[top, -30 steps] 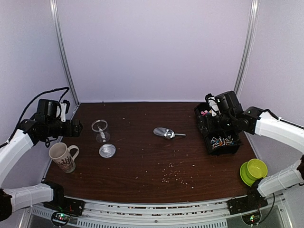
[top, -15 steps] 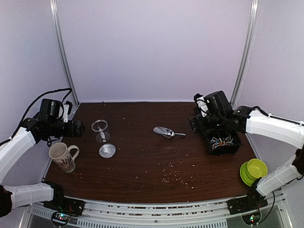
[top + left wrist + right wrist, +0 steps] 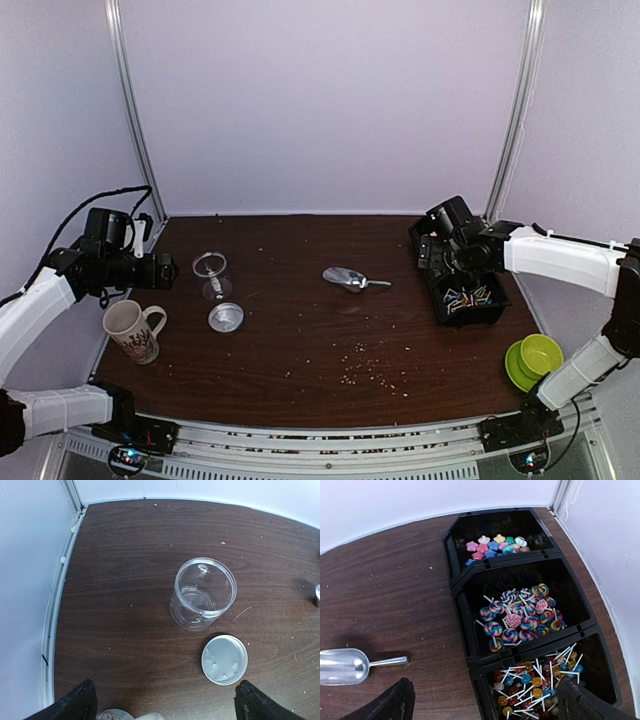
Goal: Pack the candies
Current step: Move the plate to the center of the board.
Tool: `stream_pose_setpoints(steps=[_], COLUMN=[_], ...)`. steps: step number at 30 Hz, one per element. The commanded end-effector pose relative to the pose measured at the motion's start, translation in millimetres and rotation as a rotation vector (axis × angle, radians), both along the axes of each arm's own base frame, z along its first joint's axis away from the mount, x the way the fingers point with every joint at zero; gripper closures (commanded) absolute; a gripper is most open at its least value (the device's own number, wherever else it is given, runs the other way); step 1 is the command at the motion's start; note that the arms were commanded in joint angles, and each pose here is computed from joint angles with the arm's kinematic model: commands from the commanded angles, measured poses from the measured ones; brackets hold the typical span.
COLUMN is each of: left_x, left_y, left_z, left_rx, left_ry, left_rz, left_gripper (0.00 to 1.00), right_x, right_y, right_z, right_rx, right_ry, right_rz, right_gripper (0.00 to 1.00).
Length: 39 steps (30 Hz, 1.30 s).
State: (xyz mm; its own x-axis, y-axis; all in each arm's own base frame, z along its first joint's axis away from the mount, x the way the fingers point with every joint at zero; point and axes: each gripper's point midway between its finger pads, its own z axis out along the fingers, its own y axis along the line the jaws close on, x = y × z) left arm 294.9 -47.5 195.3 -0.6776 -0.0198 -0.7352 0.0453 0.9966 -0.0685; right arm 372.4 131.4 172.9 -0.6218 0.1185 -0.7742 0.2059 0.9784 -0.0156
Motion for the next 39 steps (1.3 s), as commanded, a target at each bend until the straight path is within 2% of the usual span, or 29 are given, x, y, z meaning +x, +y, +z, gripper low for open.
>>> stream_pose_setpoints(steps=[1,6,13,20,24,39], left_x=[7,7,6,6,6,5], left_y=[-4,-5,-5,-4,-5,-5], left_z=[8,8,9,9,9,10], left_rx=[-0.026,-0.029,-0.030,-0.030,-0.032,-0.032], left_ry=[-0.029,-0.030,-0.034,-0.036,-0.034,-0.038], left_rz=[-0.003,-0.007,-0.006,-0.006,-0.008,-0.007], left_gripper=[0.02,0.02,0.02,0.02,0.02,0.02], right_x=[-12,-18,-15,-6,-2,14], right_y=[-26,-46,-66,-73,-74,-81], right_z=[-2,-13,-35,-57,-69,-83], right_rx=[0.143,0.209,0.277,0.264,0.267,0.241], right_ry=[-0.061,-0.082,-0.060,0.007,0.046,0.076], right_rz=[-0.260,-0.427,-0.555,-0.594,-0.618,-0.673], right_gripper=[0.00,0.00,0.00,0.02,0.14,0.10])
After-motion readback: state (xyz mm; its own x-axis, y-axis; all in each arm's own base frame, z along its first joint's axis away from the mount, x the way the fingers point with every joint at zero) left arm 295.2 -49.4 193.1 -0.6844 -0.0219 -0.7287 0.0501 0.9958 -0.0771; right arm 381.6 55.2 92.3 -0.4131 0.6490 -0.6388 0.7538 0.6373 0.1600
